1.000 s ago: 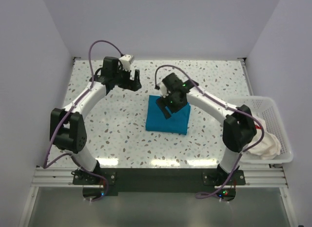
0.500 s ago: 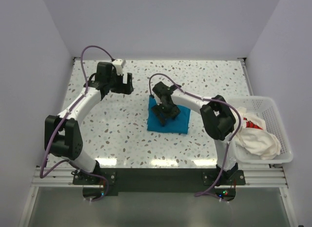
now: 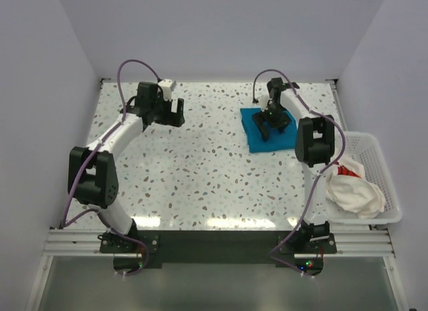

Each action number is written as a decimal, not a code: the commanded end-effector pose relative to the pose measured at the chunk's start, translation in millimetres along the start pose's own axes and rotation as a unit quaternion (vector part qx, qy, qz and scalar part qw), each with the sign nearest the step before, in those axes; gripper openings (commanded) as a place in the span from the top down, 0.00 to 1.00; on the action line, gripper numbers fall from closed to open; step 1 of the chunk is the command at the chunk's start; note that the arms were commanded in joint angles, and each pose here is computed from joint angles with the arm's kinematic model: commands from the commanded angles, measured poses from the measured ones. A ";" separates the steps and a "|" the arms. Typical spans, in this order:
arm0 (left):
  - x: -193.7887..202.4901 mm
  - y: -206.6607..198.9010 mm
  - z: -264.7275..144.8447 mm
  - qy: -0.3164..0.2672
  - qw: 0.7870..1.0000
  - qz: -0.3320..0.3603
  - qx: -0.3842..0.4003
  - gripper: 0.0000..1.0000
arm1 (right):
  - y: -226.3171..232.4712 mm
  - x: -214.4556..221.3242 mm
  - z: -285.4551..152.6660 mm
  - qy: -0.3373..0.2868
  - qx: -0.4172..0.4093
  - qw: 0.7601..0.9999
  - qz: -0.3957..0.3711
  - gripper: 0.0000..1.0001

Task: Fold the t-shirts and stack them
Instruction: Neatly place the folded tshirt to the corner

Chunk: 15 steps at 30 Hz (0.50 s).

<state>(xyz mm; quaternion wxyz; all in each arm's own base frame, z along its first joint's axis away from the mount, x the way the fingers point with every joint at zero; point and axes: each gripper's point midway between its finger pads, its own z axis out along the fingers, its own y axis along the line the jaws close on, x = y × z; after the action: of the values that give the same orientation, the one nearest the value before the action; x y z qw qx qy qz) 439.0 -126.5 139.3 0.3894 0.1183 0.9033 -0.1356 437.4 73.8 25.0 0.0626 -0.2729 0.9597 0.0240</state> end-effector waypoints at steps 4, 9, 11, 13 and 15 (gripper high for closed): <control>-29.6 2.2 -2.1 -0.031 0.999 0.027 0.001 0.00 | -66.3 -0.9 23.6 0.019 0.029 0.999 0.002 0.11; -28.9 -1.9 -1.5 -0.022 0.999 0.038 0.014 0.00 | -102.8 2.9 28.7 0.005 0.050 0.999 0.022 0.11; -28.5 -1.3 -2.0 -0.015 0.998 0.055 0.018 0.00 | -112.5 2.6 27.2 -0.002 0.057 0.998 0.028 0.11; -26.5 -3.7 -1.0 -0.006 0.998 0.060 0.027 0.00 | -129.5 5.5 21.7 -0.012 0.064 0.997 0.046 0.11; -23.2 -5.1 1.6 0.002 0.997 0.063 0.034 0.00 | -136.9 6.9 19.6 -0.016 0.068 0.996 0.053 0.11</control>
<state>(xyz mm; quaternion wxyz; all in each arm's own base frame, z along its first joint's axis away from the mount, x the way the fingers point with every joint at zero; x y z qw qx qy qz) 450.3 -130.9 147.0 0.3891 0.1627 0.8969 -0.1332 495.1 -6.2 24.9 0.0974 -0.2308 0.9681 0.0000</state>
